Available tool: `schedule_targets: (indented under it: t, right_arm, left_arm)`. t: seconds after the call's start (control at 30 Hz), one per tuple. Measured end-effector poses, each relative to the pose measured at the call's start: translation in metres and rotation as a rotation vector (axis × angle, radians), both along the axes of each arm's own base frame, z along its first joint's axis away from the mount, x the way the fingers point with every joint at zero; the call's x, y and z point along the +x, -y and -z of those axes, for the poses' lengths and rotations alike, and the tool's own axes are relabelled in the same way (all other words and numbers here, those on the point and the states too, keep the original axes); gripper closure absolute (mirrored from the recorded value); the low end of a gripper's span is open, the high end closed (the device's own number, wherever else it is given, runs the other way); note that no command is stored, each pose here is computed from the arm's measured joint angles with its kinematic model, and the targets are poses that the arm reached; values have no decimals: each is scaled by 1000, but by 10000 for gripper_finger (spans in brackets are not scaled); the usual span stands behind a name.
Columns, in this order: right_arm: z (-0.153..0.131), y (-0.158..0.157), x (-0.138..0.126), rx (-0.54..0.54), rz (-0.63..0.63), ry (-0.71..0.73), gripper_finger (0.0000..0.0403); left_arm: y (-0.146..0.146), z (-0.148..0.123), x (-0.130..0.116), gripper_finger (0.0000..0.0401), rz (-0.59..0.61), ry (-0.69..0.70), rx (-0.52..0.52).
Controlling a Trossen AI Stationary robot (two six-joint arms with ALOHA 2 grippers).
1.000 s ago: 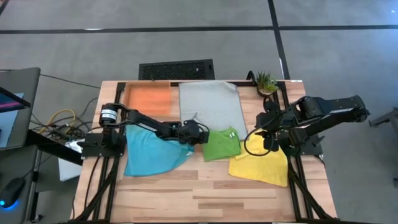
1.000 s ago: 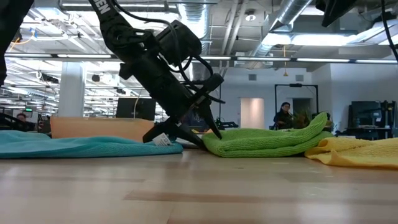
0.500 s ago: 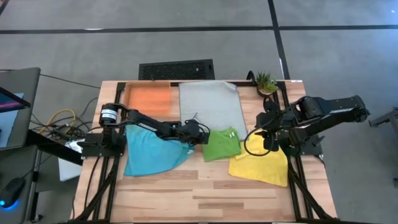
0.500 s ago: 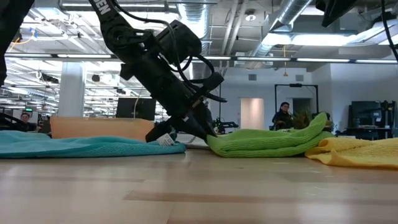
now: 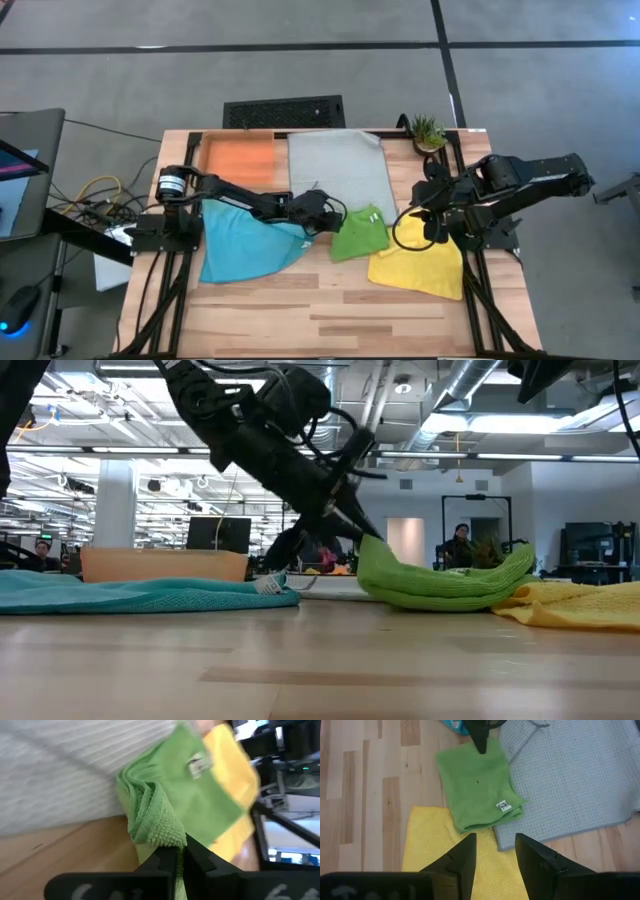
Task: Fold microfiber towels
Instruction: Put the green microfiber towel into the orange bin
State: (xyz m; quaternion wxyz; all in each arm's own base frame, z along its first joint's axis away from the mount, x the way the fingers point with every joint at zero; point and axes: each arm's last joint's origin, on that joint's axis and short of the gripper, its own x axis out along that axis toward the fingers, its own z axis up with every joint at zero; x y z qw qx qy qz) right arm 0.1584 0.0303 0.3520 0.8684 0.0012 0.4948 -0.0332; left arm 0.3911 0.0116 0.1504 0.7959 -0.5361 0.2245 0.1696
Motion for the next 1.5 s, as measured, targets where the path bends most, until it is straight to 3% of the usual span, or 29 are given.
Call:
schedule_targets:
  t: [0.37,0.6,0.93,1.27,1.5]
  right_arm:
    - [0,0,-1,-2,0,-7,244]
    - [0,0,-1,-9,-13,-8,244]
    - [0,0,0,-31,-51,-6,244]
    - [0,0,1,-65,-110,1,244]
    - [-1,1,1,-106,-86,11,244]
  left_arm:
    - [-1,-44,6,401,52,-64,83]
    - [-3,-90,-8,401,-1,-158,171]
    - [-11,-144,-42,401,-121,-156,254]
    - [-34,-183,-92,401,-254,-183,303]
    - [-58,-208,-134,401,-328,-201,347]
